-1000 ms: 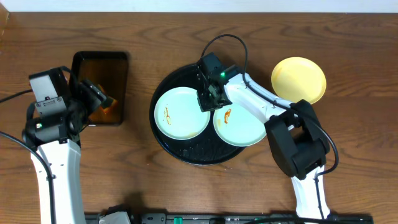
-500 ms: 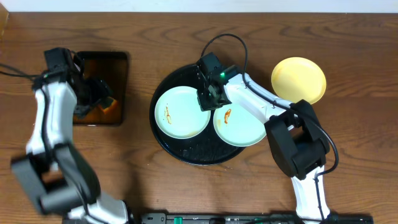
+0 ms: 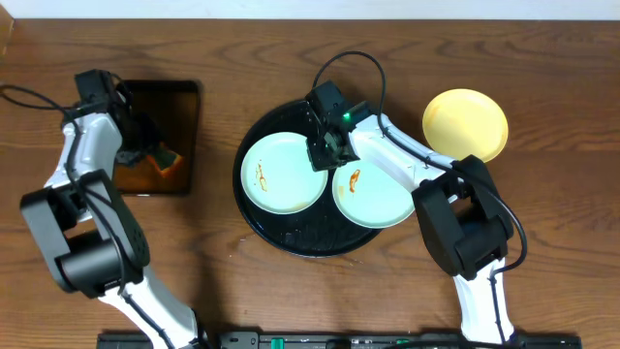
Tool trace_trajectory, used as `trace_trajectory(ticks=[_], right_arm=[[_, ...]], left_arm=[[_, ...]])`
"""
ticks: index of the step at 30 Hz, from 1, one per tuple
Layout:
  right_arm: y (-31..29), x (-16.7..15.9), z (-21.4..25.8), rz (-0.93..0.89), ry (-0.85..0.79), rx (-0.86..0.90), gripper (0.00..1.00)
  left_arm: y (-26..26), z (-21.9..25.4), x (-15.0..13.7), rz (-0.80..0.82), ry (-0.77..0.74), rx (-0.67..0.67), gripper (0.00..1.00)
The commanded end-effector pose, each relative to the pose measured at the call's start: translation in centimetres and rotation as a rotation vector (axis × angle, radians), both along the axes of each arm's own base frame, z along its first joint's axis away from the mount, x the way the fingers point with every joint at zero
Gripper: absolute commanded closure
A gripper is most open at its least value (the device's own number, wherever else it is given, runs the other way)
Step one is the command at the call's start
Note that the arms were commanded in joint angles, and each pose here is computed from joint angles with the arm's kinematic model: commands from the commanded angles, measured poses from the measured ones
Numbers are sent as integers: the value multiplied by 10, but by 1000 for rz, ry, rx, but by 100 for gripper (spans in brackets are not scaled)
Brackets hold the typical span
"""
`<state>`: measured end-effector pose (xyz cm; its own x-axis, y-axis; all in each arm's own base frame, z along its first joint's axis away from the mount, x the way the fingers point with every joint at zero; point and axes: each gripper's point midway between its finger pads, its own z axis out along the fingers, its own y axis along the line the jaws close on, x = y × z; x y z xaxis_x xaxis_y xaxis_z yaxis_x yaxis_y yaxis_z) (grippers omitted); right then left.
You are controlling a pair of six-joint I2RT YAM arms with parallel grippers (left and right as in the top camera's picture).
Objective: Clean dirty plates on tray and stack at the side
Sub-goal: 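Pick up the sponge with the left gripper from the water tray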
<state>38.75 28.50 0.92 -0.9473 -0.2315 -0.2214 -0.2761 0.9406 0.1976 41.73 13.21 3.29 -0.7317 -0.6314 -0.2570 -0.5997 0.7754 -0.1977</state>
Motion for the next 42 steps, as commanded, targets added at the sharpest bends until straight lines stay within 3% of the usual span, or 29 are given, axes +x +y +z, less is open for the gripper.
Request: trace_trajectory(ticks=[1, 6, 11, 14, 26, 29, 37, 42], right_arm=[[-2, 6, 5, 4, -35, -23, 99], [-2, 6, 5, 4, -35, -23, 99], [-2, 6, 5, 4, -34, -24, 99], [-2, 5, 5, 4, -32, -25, 99], [-2, 5, 5, 4, -33, -24, 99], [-2, 5, 5, 4, -32, -25, 99], [-4, 4, 4, 18, -31, -35, 99], [-4, 4, 4, 18, -31, -35, 99]], left_arm=[[-4, -22, 3, -14, 50, 29, 39], [2, -28, -2, -10, 98, 120, 47], [11, -27, -8, 5, 131, 173, 78], [12, -5, -4, 9, 82, 186, 89], [13, 155, 3, 47, -294, 292, 93], [15, 153, 11, 49, -321, 297, 93], [25, 65, 49, 43, -336, 281, 93], [-2, 101, 71, -56, -512, 146, 93]])
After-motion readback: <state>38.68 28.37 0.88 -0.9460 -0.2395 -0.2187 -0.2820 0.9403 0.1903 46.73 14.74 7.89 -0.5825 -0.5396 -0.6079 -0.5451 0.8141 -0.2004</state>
